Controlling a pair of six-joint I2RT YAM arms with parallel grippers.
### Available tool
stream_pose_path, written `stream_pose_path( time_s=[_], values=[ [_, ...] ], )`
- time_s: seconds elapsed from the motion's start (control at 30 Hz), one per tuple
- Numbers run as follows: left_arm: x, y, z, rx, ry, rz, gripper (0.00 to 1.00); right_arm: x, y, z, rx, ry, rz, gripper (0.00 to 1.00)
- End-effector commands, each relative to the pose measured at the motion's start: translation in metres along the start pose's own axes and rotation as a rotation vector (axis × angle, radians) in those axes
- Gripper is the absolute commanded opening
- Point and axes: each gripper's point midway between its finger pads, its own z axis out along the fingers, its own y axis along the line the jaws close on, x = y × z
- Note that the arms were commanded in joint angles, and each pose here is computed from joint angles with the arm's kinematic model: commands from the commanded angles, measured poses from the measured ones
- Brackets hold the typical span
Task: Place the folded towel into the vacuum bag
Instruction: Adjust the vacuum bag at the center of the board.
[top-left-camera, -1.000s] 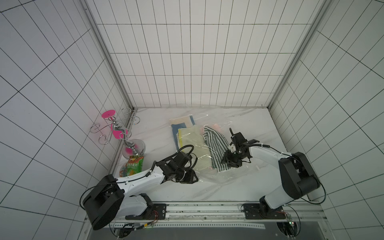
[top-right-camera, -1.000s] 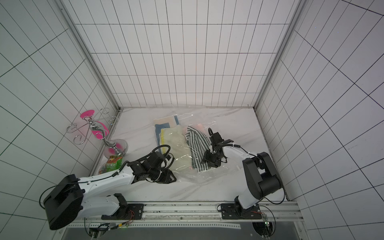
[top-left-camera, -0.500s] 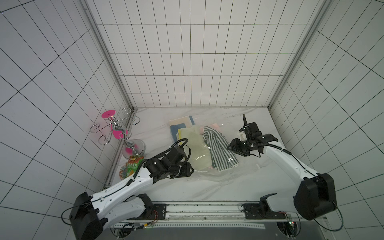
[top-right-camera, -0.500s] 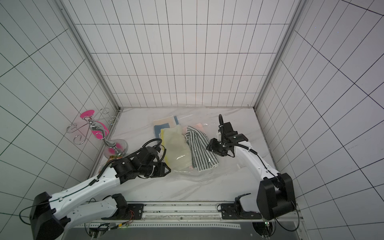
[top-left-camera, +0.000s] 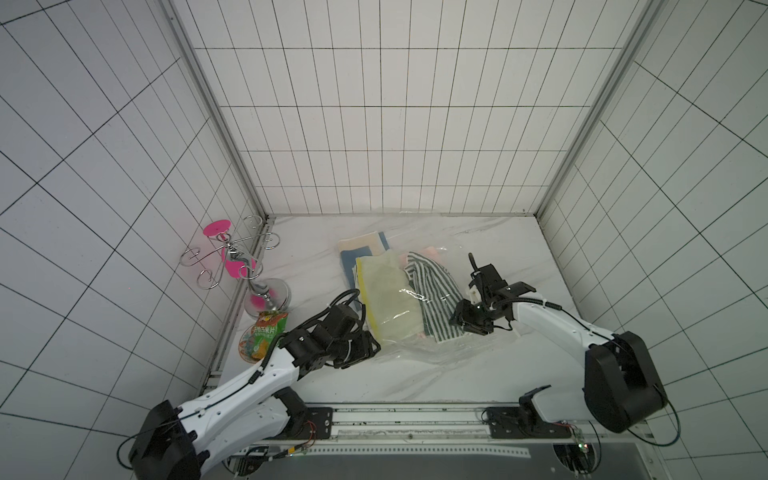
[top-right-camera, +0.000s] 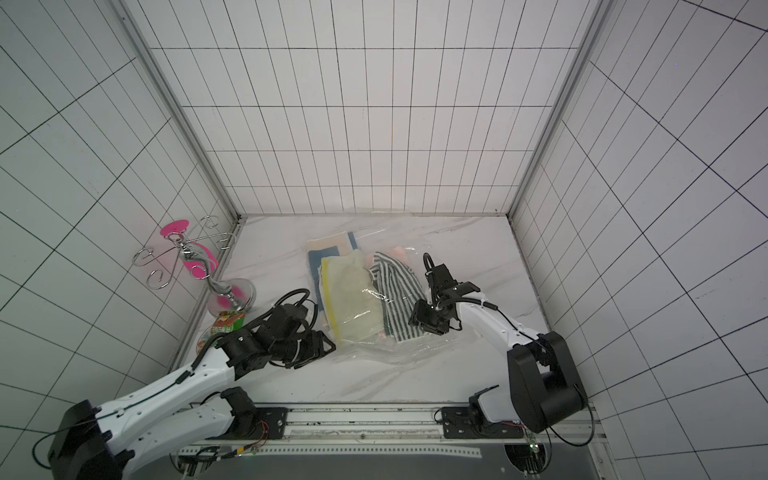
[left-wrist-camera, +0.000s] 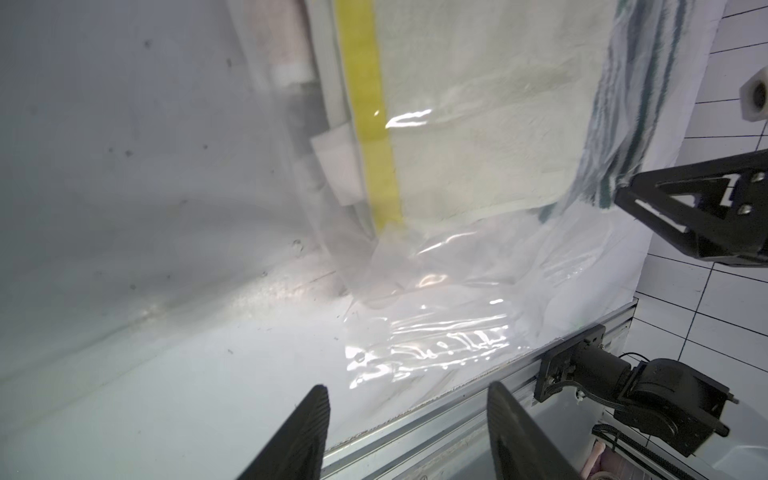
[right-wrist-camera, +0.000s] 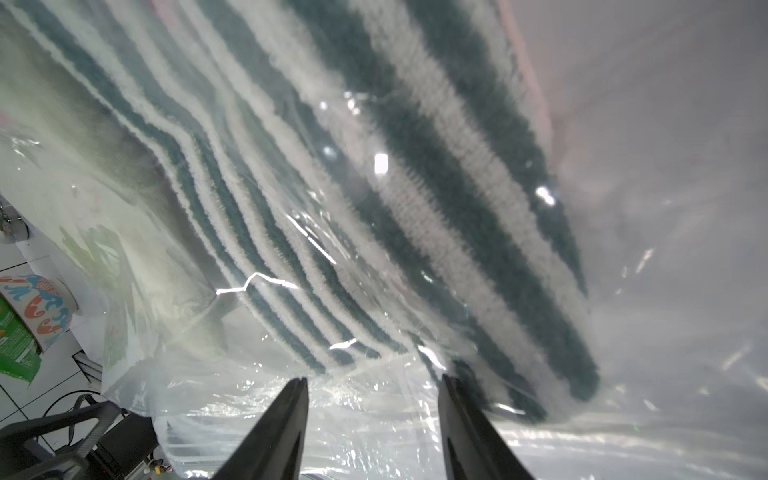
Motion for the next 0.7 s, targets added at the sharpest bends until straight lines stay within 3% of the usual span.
stream_pose_path(
  time_s=[0.0, 0.1, 0.2, 0.3, 0.67],
  values=[
    [-0.014, -0.002, -0.005, 0.062, -0.105, -0.067, 0.61, 0.002, -0.006, 0.010, 0.013, 0.006, 0.022, 0.54],
    [-0.028, -0.018, -0.006, 0.175, -0.191, -0.034, 0.56, 0.002, -0.008, 0.013, 0.023, 0.013, 0.022, 0.54],
    [-0.018, -0.025, 0.008, 0.225, -0.114, -0.027, 0.50, 0.002, -0.010, 0.014, 0.027, 0.012, 0.025, 0.54],
    [-0.005, -0.024, 0.022, 0.223, -0.022, -0.021, 0.47, 0.002, -0.010, 0.018, 0.025, 0.013, 0.028, 0.54],
    [0.010, 0.022, 0.033, 0.131, -0.019, -0.116, 0.44, 0.001, -0.006, 0.025, 0.005, 0.025, 0.032, 0.53]
  ],
)
